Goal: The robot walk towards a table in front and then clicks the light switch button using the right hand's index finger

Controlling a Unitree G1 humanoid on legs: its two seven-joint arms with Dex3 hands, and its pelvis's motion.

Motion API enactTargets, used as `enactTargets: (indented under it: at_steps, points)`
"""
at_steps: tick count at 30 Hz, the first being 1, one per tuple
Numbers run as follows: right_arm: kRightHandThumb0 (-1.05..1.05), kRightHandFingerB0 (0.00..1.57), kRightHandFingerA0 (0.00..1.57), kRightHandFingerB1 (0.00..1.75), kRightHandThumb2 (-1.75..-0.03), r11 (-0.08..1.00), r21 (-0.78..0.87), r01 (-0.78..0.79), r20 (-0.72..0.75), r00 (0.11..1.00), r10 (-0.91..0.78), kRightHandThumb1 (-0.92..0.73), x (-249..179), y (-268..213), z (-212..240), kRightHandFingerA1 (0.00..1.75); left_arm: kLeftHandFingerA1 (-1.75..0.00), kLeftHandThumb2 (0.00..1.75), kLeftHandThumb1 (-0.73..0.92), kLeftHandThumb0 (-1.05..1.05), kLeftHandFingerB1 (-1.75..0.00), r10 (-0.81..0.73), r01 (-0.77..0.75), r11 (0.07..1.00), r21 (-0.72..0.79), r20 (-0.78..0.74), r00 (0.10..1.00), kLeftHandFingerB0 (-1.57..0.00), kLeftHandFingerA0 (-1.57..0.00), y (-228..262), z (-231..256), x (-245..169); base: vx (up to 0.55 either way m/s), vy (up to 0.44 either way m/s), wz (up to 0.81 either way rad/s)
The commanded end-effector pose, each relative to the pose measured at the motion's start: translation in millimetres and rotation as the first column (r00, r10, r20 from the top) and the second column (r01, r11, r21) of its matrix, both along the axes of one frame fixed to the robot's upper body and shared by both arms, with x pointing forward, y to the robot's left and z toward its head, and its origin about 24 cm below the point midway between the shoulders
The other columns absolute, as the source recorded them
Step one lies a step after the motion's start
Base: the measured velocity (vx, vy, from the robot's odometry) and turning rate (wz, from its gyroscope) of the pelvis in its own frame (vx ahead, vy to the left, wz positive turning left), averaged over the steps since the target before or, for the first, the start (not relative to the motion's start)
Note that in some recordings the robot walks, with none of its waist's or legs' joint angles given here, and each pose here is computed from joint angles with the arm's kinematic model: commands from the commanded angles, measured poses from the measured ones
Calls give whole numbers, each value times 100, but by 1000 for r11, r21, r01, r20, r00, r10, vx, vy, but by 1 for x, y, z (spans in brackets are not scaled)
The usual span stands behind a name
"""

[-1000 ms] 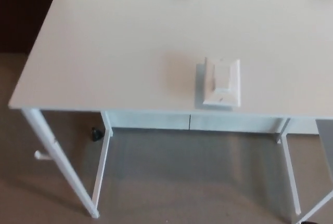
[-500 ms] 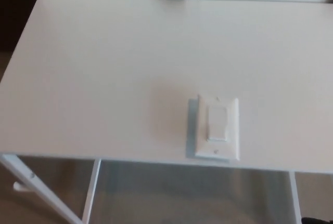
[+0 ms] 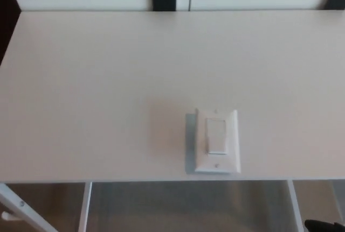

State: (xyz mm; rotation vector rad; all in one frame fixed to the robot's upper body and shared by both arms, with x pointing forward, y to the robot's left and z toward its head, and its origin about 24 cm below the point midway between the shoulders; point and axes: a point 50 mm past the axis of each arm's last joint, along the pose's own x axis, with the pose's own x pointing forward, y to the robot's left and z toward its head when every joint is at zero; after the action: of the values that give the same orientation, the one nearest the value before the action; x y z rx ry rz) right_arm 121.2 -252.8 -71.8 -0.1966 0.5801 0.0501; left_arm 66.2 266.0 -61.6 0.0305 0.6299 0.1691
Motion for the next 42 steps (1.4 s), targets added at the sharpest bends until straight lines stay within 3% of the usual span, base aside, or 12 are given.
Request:
enactTargets:
  at_steps: [1, 7, 35, 37, 42]
  points:
    - [-16, 45, 54, 38, -56, 1000, -10, -4, -25, 1000, 3, -56, -3, -3, 0, 41, -37, 61, 71, -14, -33, 4, -4, 1000, -1, 5, 1000, -23, -21, 1, 3, -2, -153, -419, 34]
    - [-16, 45, 55, 38, -56, 1000, -19, -4, -32, 999, 4, -56, -2, -2, 1, 41, -38, 61, 70, -14, -33, -8, 8, 1000, -11, 8, 1000, -23, -20, 1, 2, -1, -20, -268, 2]
    - [-17, 47, 58, 39, -56, 998, -41, -37, -39, 999, 35, -54, -7, 0, -4, 43, -38, 62, 70, -17, -34, -39, 39, 999, 9, -10, 999, -24, -23, -2, 3, -5, -4, 40, 4]
    - [-27, 44, 53, 42, -62, 995, -72, -70, -25, 997, 69, -52, -7, 1, 0, 45, -38, 62, 70, -18, -33, -41, 41, 999, -7, -8, 999, -23, -22, -1, 5, -2, 0, 0, 0]
    - [-22, 49, 58, 39, -56, 991, -71, -116, 21, 993, 118, -55, -8, 9, 7, 42, -38, 62, 70, -17, -33, -46, 46, 999, 0, 8, 999, -23, -22, -1, 6, 1, 0, 0, 0]
